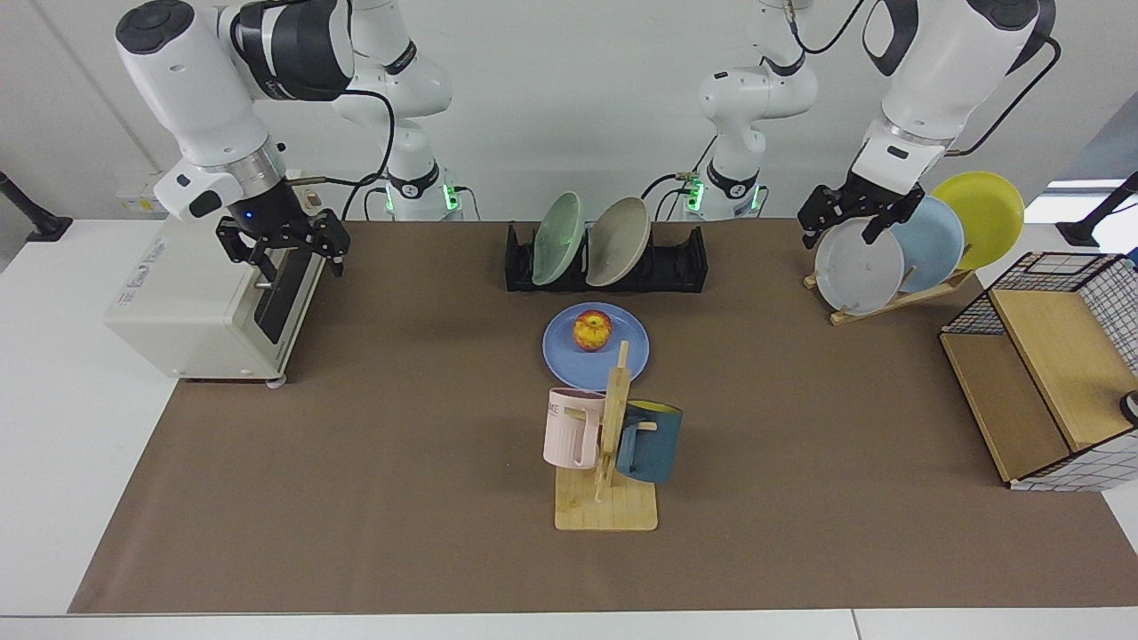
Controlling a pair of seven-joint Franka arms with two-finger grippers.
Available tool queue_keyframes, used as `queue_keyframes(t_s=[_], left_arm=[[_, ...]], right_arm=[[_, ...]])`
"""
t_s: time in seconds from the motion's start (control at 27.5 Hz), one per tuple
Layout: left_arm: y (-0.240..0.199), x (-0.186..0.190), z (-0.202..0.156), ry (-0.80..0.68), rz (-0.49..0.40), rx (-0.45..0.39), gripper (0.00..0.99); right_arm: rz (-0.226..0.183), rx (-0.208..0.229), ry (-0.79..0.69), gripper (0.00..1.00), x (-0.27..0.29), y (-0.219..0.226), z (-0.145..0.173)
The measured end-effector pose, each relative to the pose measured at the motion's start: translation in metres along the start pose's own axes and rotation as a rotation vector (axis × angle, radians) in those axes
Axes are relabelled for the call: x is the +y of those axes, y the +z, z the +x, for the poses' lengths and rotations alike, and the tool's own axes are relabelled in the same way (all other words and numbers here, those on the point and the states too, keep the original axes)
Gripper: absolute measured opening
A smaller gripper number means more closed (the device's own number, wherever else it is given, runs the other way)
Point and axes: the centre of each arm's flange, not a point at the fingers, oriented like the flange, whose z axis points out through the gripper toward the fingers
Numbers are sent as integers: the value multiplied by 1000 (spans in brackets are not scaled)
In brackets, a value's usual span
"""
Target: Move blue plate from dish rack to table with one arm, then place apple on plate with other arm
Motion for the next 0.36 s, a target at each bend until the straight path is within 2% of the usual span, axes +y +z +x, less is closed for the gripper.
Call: queue_keyframes(t_s=[0.36], left_arm=[[-1, -5, 1, -6, -6, 0, 991]], right_arm=[[-4, 4, 22, 1000, -3, -2, 1]])
